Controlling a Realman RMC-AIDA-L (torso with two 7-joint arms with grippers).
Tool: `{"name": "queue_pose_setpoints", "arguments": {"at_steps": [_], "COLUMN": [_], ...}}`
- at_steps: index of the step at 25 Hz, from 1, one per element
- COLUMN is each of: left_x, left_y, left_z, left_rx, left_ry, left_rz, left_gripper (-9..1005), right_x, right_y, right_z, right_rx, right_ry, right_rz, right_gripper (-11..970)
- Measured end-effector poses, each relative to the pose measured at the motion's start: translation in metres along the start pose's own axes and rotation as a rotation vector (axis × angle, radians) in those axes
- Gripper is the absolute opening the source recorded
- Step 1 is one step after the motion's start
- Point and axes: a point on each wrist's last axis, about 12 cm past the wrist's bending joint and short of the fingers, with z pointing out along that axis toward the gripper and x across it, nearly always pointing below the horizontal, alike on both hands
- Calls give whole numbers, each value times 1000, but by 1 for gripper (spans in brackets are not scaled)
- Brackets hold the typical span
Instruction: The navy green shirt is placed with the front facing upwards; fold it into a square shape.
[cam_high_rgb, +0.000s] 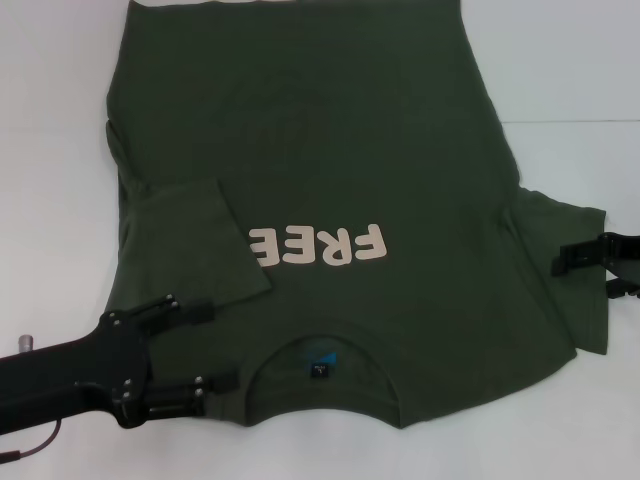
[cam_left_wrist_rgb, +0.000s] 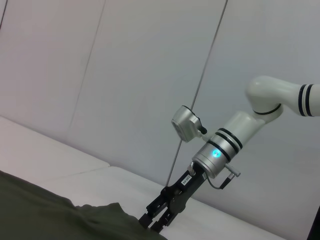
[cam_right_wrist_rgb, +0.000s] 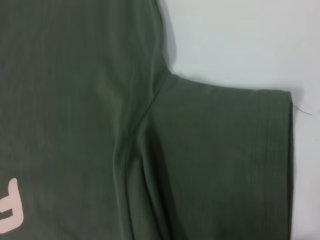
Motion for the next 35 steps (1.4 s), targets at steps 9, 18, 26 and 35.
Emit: {"name": "queue_pose_setpoints", "arguments": {"at_steps": [9, 18, 26, 35], "left_x": [0, -1, 0, 0], "left_y": [0, 0, 0, 0], "left_z": [0, 0, 1, 1], "left_rx": [-2, -2, 0, -4], "left_ry": [-3, -5, -7, -11], "left_rz": [1, 2, -1, -1], "left_gripper": [926, 926, 926, 926], "right_x": [2, 3, 4, 1], "right_y": [2, 3, 1, 1], "right_z": [4, 6, 4, 2], "right_rx": [-34, -47, -74, -68], "right_ry": [-2, -7, -13, -20], "right_rz": [23, 37, 72, 60], "right_gripper": [920, 915, 912, 741]}}
